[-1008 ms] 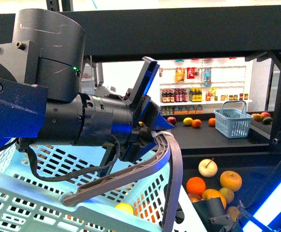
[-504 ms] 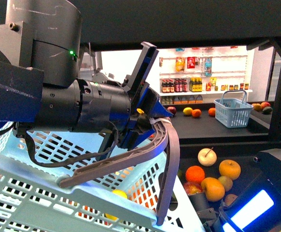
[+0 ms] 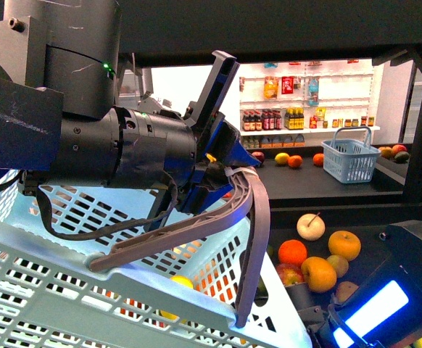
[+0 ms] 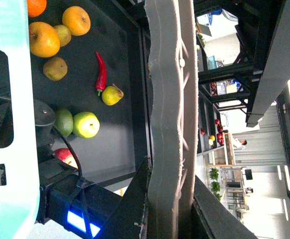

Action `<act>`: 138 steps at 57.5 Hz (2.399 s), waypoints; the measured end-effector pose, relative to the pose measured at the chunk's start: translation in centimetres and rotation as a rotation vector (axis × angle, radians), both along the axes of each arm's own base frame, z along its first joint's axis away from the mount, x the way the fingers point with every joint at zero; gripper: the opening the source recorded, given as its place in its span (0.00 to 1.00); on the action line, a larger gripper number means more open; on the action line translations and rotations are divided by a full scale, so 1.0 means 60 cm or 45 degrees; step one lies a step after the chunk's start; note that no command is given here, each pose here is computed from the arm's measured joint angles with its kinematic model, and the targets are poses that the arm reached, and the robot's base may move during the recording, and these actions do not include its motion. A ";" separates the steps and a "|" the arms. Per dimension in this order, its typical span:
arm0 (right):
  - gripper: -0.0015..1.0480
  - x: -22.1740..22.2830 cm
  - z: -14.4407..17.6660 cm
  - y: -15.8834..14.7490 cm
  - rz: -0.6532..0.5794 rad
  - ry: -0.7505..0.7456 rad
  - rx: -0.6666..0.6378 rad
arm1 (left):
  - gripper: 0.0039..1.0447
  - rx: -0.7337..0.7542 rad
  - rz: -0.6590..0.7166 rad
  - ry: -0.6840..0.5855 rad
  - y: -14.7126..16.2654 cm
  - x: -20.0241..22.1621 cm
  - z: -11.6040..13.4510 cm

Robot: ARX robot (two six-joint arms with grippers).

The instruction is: Pick lemon from shelf

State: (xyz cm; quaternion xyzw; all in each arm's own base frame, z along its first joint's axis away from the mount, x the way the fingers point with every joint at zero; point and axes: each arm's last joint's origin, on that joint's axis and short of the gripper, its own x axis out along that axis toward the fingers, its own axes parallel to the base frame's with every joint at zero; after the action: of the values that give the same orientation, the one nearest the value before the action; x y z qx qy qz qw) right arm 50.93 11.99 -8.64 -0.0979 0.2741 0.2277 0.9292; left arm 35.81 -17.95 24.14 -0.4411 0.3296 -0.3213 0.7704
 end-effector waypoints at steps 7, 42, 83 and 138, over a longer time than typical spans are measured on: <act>0.80 -0.014 0.039 -0.032 -0.023 -0.047 0.018 | 0.11 -0.001 -0.004 0.001 0.000 0.000 0.000; 0.80 -0.129 0.244 -0.232 -0.167 -0.242 -0.033 | 0.11 -0.010 -0.001 0.013 0.000 0.000 0.000; 0.80 -0.156 0.397 -0.047 -0.065 -0.284 0.369 | 0.11 -0.011 -0.002 0.014 0.000 0.000 0.000; 0.93 -0.394 0.547 -0.233 -0.728 -0.513 0.299 | 0.11 -0.015 -0.001 0.019 0.000 0.000 0.000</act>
State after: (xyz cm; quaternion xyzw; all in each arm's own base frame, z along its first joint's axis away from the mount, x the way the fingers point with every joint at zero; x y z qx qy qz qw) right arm 27.31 -1.96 24.17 0.0471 0.0738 -0.0351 0.9955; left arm 35.80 -17.96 24.15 -0.4480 0.3338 -0.3202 0.7651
